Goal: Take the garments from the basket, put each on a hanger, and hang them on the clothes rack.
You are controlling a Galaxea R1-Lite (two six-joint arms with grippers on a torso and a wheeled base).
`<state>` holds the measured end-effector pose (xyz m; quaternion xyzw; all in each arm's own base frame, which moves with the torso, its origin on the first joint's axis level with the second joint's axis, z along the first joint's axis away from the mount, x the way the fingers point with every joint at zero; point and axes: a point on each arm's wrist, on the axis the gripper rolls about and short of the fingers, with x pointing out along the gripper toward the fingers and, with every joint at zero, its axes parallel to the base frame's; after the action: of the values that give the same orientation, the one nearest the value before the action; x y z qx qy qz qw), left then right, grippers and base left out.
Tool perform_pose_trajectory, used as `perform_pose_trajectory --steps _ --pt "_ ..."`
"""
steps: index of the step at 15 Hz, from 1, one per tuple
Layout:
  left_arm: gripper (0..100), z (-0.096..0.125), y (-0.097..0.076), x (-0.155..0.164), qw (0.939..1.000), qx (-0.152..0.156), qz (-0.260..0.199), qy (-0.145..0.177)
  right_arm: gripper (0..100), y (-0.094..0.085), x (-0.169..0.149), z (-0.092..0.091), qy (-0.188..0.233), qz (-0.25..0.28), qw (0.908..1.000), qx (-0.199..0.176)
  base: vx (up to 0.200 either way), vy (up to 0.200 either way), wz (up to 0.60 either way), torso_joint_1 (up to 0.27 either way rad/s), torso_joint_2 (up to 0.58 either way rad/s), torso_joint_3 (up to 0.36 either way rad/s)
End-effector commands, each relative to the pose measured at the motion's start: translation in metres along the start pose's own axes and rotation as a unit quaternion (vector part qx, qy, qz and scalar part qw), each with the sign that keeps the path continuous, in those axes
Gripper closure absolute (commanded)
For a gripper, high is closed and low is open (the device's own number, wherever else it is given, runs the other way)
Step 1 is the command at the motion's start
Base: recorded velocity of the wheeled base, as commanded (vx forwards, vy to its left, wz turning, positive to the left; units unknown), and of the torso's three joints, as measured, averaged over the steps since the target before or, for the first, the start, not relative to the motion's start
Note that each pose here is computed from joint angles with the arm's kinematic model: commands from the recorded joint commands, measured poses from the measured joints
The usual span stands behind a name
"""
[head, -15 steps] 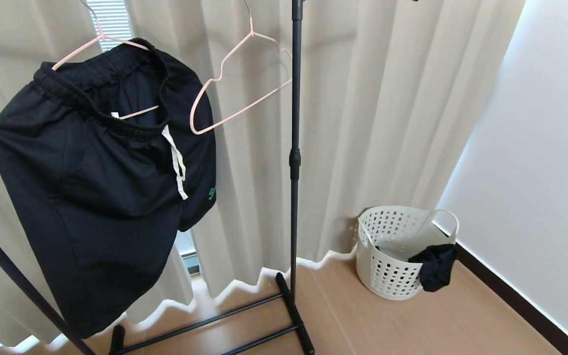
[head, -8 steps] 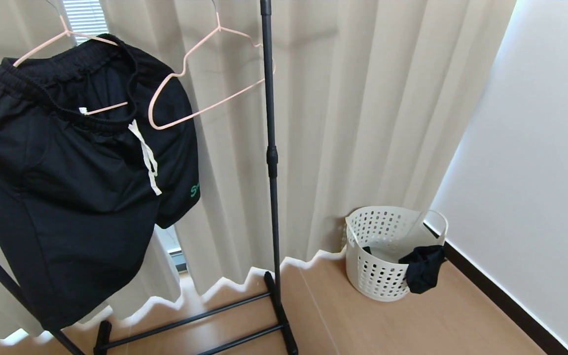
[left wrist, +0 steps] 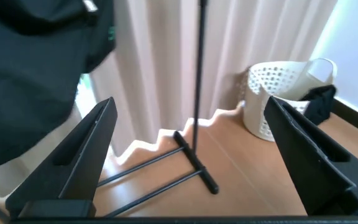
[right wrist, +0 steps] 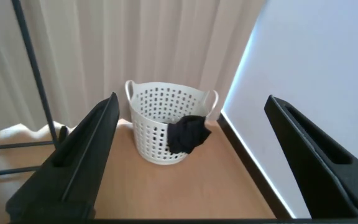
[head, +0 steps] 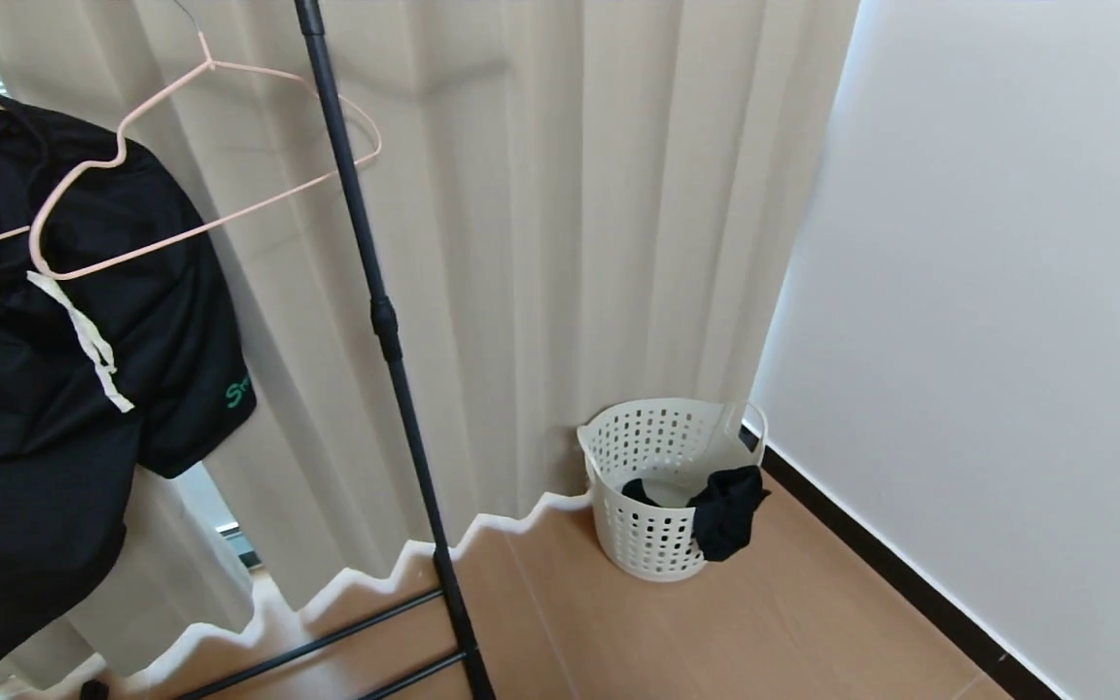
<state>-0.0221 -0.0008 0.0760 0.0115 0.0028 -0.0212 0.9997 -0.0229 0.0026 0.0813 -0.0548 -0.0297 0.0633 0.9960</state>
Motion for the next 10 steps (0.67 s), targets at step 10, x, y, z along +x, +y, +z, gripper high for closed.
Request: perform_pose_trajectory --steps 10 --pt "0 0.0001 0.0 0.0001 1.0 -0.001 0.0 0.001 0 0.0 0.0 -0.0001 0.0 0.0 1.0 0.0 0.2 -0.02 -0.06 0.002 0.0 0.005"
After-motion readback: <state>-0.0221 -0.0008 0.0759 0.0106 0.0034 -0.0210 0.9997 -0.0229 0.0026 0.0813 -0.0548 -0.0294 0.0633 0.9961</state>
